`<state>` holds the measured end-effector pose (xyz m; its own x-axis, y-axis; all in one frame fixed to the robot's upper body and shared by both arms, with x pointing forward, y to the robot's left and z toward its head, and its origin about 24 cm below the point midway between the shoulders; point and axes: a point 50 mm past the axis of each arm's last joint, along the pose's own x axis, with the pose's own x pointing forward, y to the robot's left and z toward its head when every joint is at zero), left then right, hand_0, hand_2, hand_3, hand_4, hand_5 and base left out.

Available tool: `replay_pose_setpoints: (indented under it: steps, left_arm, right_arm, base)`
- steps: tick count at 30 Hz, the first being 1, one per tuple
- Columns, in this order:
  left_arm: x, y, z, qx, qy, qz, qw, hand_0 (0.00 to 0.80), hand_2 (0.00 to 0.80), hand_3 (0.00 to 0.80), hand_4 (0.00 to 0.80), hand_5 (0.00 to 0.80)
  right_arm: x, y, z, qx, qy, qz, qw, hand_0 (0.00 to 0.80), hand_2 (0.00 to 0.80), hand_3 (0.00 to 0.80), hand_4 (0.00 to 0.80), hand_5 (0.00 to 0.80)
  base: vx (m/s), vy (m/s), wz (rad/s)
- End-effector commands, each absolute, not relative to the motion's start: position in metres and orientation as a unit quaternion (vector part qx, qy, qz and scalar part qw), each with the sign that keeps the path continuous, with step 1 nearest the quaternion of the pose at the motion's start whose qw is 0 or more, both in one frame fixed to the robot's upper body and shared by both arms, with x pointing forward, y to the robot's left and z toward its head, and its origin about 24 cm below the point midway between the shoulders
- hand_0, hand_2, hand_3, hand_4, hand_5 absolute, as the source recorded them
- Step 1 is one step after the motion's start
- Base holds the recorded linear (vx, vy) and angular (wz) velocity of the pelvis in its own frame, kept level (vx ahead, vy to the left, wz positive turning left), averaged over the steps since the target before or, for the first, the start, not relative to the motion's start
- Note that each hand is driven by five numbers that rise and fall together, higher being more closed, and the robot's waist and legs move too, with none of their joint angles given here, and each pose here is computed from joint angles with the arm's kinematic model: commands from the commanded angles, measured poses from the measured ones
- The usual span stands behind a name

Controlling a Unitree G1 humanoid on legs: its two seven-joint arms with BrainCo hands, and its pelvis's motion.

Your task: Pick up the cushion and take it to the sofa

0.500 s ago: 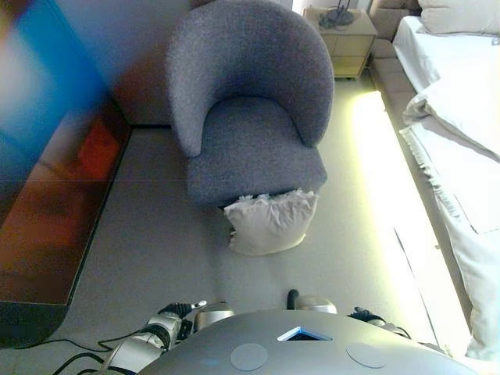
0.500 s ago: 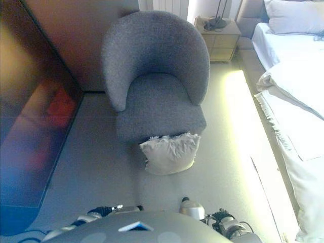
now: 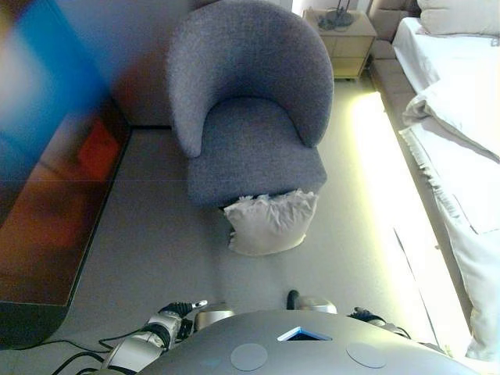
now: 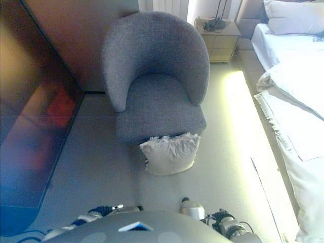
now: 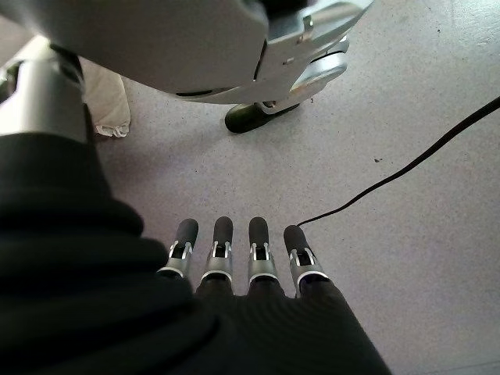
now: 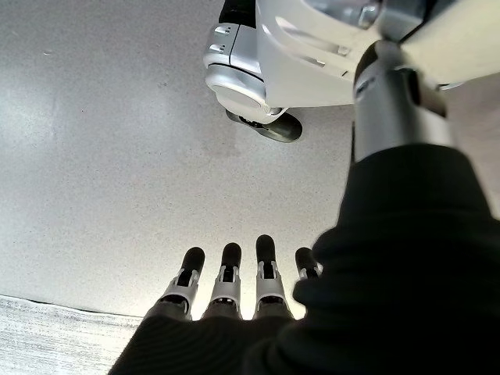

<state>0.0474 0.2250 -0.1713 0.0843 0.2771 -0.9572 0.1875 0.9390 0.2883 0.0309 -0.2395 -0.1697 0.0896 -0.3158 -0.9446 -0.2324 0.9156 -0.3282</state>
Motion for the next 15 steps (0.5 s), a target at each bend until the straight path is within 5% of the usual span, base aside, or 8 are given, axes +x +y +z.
replay_pose_setpoints:
  steps: [1, 15]
  left_arm:
    - [0.0624, 0.2294, -0.1691, 0.189, 0.674, 0.038, 0.714, 0.0, 0.0, 0.0, 0.0, 0.0]
    - [0.0642, 0.2339, -0.1678, 0.197, 0.667, 0.05, 0.717, 0.0, 0.0, 0.0, 0.0, 0.0]
  right_arm:
    - [0.0602, -0.2353, -0.1683, -0.231, 0.654, -0.014, 0.72, 0.0, 0.0, 0.0, 0.0, 0.0]
    - [0.0669, -0.2358, -0.1672, -0.221, 0.652, -0.018, 0.725, 0.0, 0.0, 0.0, 0.0, 0.0]
  base:
    - [0.009, -0.058, 0.0]
    - [0.012, -0.103, 0.0]
